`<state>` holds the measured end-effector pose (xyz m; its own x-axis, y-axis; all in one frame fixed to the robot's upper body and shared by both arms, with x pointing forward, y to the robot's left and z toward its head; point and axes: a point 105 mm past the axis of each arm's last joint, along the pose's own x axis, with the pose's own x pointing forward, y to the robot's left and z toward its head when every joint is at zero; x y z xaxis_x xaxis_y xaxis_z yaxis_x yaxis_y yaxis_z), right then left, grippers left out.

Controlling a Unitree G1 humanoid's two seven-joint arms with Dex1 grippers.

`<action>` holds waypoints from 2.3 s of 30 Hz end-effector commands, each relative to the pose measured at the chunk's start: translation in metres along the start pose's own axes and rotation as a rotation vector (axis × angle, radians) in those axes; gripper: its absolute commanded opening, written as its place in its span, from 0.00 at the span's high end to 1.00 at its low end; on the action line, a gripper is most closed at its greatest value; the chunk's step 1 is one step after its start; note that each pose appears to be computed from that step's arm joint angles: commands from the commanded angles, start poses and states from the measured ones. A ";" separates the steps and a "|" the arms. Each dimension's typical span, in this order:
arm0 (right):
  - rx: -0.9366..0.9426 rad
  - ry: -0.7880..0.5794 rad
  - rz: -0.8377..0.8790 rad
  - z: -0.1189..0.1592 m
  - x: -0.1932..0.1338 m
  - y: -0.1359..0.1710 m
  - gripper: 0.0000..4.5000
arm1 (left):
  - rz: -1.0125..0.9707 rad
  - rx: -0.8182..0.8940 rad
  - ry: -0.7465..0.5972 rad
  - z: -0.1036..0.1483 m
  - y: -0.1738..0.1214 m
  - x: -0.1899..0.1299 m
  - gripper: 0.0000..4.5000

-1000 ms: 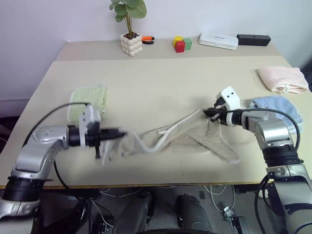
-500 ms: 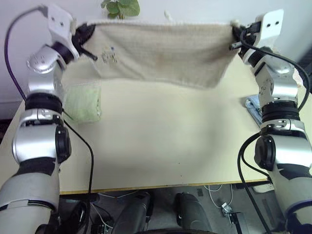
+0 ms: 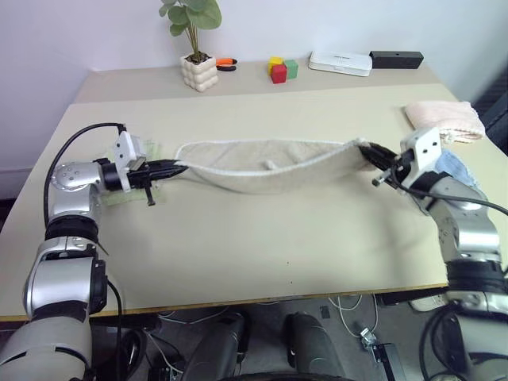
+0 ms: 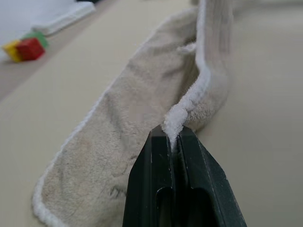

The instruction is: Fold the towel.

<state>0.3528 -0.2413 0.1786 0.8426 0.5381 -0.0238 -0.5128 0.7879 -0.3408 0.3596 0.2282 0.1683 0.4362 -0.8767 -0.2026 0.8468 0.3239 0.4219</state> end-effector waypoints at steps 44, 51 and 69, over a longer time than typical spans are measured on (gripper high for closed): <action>-0.117 0.065 -0.109 -0.006 0.017 -0.032 0.99 | 0.229 -0.099 0.117 -0.019 0.030 0.027 1.00; -0.130 0.093 -0.114 -0.014 0.022 -0.032 0.99 | 0.211 -0.122 0.158 -0.030 0.024 0.031 1.00; -0.115 0.111 -0.240 -0.011 0.021 -0.055 0.24 | 0.216 -0.231 0.044 -0.014 0.032 0.032 0.23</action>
<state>0.3976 -0.2675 0.1596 0.9349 0.3380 -0.1085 -0.3512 0.8359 -0.4219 0.4016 0.2153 0.1361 0.6180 -0.7438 -0.2545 0.7858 0.5744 0.2294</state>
